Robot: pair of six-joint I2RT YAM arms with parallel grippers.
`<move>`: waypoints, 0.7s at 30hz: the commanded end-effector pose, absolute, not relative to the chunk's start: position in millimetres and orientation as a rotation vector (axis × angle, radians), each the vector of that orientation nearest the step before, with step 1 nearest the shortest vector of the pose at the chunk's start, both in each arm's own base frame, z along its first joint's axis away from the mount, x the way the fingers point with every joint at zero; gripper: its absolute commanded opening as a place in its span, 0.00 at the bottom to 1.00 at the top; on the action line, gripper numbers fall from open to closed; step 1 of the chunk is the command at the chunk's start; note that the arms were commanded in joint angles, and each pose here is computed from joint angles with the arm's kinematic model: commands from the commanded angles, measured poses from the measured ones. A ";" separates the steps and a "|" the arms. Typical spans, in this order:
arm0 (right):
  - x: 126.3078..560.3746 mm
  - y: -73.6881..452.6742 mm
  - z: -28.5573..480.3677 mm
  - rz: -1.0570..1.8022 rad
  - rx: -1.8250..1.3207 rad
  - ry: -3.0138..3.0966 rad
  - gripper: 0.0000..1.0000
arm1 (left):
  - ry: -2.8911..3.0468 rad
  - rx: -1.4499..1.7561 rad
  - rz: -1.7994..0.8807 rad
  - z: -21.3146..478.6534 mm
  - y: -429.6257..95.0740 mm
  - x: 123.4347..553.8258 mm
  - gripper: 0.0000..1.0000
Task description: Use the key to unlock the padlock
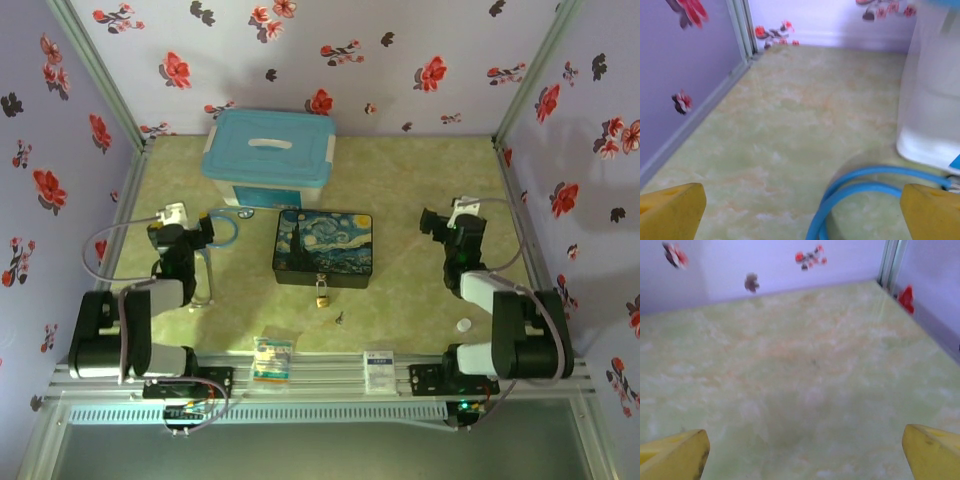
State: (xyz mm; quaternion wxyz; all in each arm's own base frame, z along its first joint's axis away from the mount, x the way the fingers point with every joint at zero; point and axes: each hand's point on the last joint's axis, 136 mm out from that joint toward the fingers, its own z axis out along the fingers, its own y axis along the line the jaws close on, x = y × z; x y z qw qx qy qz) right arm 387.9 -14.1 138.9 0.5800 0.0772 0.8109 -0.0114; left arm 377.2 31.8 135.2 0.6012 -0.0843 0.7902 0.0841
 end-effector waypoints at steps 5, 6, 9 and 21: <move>375.5 -13.8 163.1 0.165 0.505 2.022 0.99 | 1.727 -0.438 0.014 195.3 37.1 352.3 1.00; 374.0 -5.5 163.9 0.251 0.519 2.055 0.99 | 1.732 -0.453 -0.064 199.7 29.7 349.5 1.00; 362.2 16.8 166.4 0.395 0.474 2.130 0.99 | 1.711 -0.442 -0.279 211.6 5.6 337.0 1.00; 252.3 127.4 130.7 0.422 0.071 2.452 0.93 | 2.117 -0.234 -0.627 191.9 -101.0 267.8 1.00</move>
